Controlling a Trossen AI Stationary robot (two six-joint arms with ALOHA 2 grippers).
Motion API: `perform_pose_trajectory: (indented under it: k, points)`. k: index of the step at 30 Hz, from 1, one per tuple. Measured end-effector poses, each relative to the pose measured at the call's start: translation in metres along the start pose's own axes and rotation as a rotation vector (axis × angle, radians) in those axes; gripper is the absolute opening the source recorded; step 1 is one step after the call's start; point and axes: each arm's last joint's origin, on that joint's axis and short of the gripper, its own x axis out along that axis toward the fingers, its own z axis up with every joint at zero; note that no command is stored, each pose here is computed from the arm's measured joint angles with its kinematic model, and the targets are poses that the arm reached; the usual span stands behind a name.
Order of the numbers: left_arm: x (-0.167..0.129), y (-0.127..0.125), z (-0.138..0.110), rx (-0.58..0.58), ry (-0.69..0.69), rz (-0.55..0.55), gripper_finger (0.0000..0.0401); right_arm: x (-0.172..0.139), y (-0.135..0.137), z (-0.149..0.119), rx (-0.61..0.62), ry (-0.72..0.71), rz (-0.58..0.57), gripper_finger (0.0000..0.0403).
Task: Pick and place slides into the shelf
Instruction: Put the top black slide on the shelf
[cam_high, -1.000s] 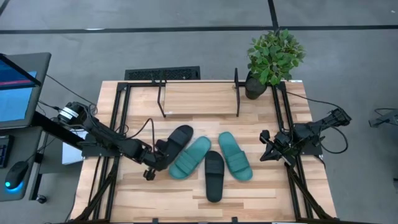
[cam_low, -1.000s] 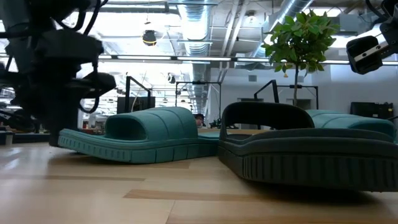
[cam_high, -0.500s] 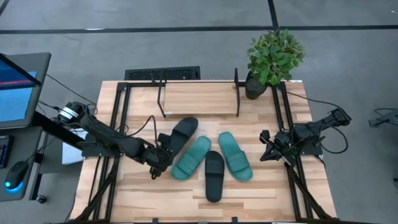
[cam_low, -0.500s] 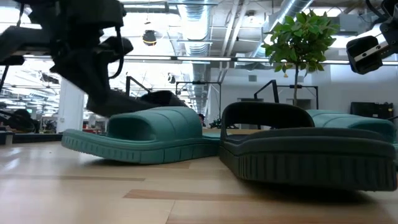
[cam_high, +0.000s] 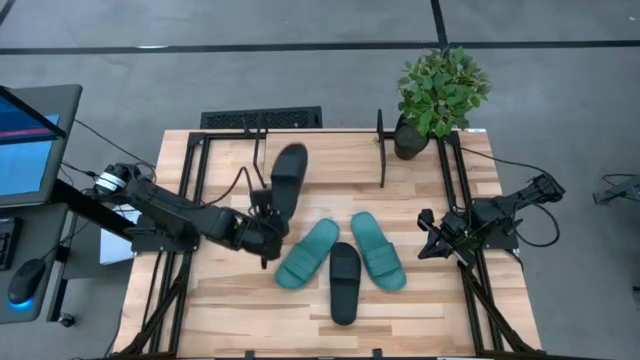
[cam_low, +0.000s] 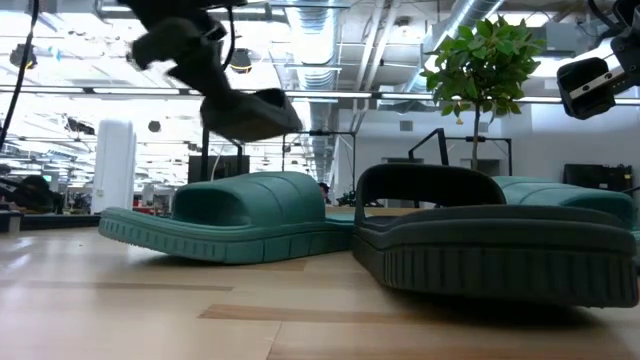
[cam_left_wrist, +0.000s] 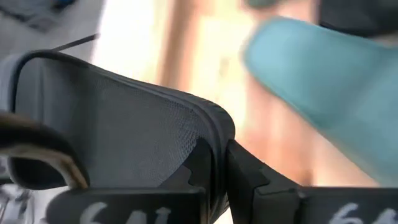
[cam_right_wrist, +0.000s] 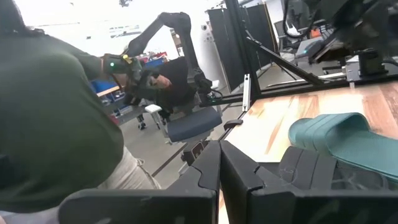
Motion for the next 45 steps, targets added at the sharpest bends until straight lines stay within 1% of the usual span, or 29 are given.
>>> perform_pose_trajectory:
  k: [4, 10, 13, 17, 19, 21, 23, 25, 27, 29, 30, 32, 37, 40, 45]
  points:
    - [0.005, 0.019, 0.011, -0.032, -0.001, 0.060, 0.0007, 0.000, 0.000, 0.000, 0.000, 0.000, 0.000, 0.0001]
    - [0.017, 0.050, 0.023, -0.041, 0.019, 0.110, 0.0007, 0.000, 0.000, 0.000, 0.000, 0.000, 0.000, 0.0001]
    - [0.026, 0.067, 0.023, -0.066, 0.049, 0.122, 0.0007, 0.000, 0.000, 0.000, 0.000, 0.000, 0.000, 0.0001]
    - [0.041, 0.092, 0.018, -0.133, 0.102, 0.136, 0.0006, 0.000, 0.000, 0.000, 0.000, 0.000, 0.000, 0.0001]
    - [0.051, 0.101, 0.016, -0.159, 0.123, 0.155, 0.0006, 0.000, 0.000, 0.000, 0.000, 0.000, 0.000, 0.0001]
    - [0.057, 0.109, 0.014, -0.162, 0.142, 0.158, 0.0006, 0.000, 0.000, 0.000, 0.000, 0.000, 0.000, 0.0001]
    - [0.065, 0.114, 0.016, -0.169, 0.122, 0.161, 0.0006, 0.000, 0.000, 0.000, 0.000, 0.000, 0.000, 0.0001]
    - [0.071, 0.117, 0.015, -0.142, 0.130, 0.142, 0.0006, 0.000, 0.000, 0.000, 0.000, 0.000, 0.000, 0.0001]
    - [0.078, 0.117, 0.018, -0.142, 0.112, 0.134, 0.0005, 0.000, 0.000, 0.000, 0.000, 0.000, 0.000, 0.0001]
    - [0.085, 0.117, 0.015, -0.124, 0.140, 0.118, 0.0005, 0.000, 0.000, 0.000, 0.000, 0.002, -0.001, 0.0001]
    - [0.089, 0.115, 0.016, -0.127, 0.139, 0.120, 0.0005, 0.000, 0.000, 0.000, 0.000, 0.004, -0.001, 0.0001]
    - [0.097, 0.111, 0.011, -0.097, 0.192, 0.103, 0.0005, 0.000, 0.000, 0.000, 0.001, 0.003, -0.001, 0.0001]
    - [0.120, 0.098, 0.005, -0.051, 0.265, 0.051, 0.0005, 0.001, 0.000, -0.001, 0.001, 0.008, -0.003, 0.0001]
    - [0.131, 0.091, 0.001, -0.031, 0.304, 0.039, 0.0005, 0.001, 0.000, -0.001, 0.002, 0.012, -0.004, 0.0001]
    - [0.135, 0.088, -0.004, -0.053, 0.337, 0.043, 0.0005, 0.001, 0.000, -0.001, 0.002, 0.012, -0.004, 0.0001]
